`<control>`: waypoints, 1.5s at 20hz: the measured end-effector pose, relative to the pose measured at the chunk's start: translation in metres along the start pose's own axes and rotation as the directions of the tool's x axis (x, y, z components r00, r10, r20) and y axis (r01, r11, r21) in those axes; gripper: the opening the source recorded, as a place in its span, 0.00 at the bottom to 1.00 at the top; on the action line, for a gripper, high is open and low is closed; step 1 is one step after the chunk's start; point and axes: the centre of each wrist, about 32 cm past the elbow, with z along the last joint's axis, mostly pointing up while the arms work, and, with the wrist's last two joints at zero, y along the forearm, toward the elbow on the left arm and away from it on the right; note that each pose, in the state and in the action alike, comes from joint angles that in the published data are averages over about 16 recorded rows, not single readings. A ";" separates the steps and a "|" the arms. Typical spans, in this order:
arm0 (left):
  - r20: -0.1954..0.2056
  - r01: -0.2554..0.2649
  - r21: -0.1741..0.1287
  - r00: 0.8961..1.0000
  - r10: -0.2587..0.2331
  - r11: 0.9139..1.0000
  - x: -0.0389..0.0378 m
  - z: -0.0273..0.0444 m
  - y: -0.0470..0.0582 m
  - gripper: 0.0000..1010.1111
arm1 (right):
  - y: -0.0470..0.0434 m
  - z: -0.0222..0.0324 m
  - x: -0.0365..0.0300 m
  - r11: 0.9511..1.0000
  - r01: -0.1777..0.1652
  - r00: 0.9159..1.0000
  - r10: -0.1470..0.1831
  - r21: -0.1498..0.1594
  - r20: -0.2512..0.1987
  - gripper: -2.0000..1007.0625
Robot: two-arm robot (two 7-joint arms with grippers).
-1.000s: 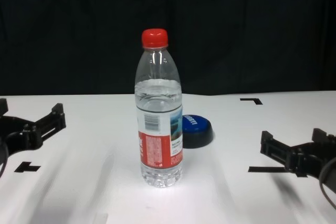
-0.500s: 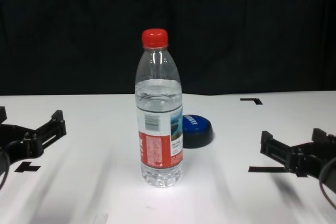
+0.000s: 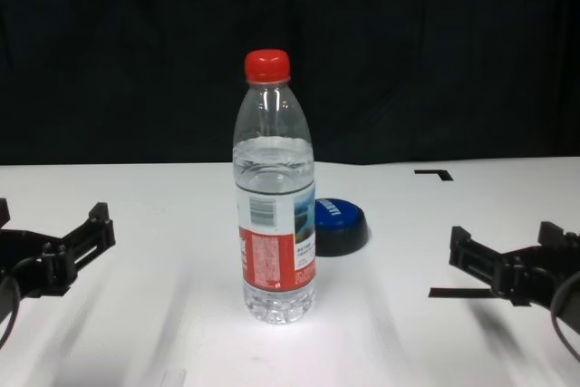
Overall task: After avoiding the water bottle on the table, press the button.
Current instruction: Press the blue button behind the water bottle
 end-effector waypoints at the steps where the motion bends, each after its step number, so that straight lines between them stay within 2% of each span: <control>1: -0.001 -0.001 0.002 1.000 0.001 1.000 -0.0005 -0.0002 0.000 0.99 | 0.0000 0.0000 0.0000 1.000 0.000 1.000 0.000 0.000 0.000 1.00; 30: 0.010 0.014 0.014 1.000 -0.014 1.000 -0.0005 0.0001 -0.002 0.99 | 0.0000 0.0000 0.0000 1.000 0.000 1.000 0.000 0.000 0.000 1.00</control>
